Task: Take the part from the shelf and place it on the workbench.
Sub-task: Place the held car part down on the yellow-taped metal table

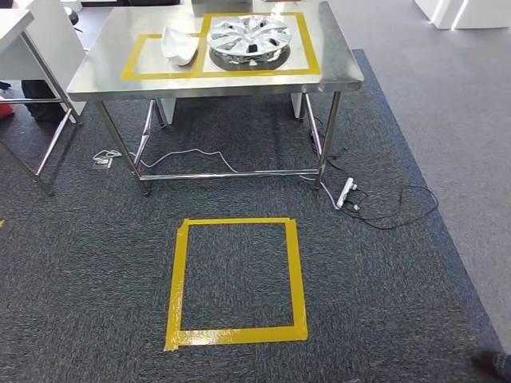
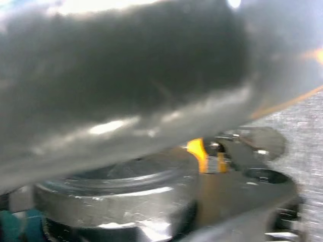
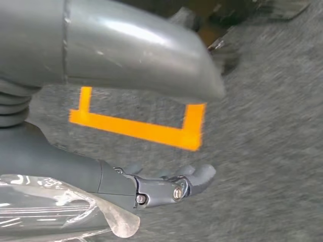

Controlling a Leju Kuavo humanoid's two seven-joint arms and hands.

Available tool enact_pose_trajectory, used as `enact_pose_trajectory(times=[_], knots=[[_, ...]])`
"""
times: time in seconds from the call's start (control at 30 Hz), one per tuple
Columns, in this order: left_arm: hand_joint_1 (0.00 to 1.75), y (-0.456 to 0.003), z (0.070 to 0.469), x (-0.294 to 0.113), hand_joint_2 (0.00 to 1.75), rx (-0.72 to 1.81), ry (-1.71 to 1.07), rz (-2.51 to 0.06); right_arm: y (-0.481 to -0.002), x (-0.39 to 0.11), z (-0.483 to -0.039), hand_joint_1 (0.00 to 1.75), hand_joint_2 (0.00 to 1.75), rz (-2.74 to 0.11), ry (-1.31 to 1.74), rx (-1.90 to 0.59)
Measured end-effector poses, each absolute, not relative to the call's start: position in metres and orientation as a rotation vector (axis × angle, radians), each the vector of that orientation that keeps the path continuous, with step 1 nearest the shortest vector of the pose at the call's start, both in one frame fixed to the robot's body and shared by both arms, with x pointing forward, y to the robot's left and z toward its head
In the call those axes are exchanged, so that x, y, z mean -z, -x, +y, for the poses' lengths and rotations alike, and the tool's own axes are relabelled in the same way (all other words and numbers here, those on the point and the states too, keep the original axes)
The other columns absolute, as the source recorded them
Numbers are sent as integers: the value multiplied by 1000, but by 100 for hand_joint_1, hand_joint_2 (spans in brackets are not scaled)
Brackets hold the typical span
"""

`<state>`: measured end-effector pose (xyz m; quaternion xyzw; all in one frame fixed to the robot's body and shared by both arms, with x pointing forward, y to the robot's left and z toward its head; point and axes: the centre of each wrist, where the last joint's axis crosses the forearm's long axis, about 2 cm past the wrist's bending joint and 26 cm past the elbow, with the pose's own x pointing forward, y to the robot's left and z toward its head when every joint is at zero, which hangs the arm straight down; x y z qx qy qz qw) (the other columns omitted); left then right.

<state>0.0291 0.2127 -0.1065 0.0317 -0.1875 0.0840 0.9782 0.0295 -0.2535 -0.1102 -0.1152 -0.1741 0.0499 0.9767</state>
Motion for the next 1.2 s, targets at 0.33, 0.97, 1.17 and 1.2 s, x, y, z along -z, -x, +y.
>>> enact_pose_trajectory(times=[0.33, 0.97, 1.17, 1.2], knots=[[0, -29, 209, 106, 0, -144, -77, -392, -28, 110, -252, 0, 0, -348, 233, -95], [0, -23, 206, 106, 0, -122, -91, -386, -21, 111, -250, 0, 0, -331, 225, -84], [0, -22, 206, 106, 0, -122, -99, -377, -22, 111, -250, 0, 0, -334, 223, -76], [0, -22, 206, 106, 0, -122, -100, -374, -22, 111, -250, 0, 0, -335, 223, -74]])
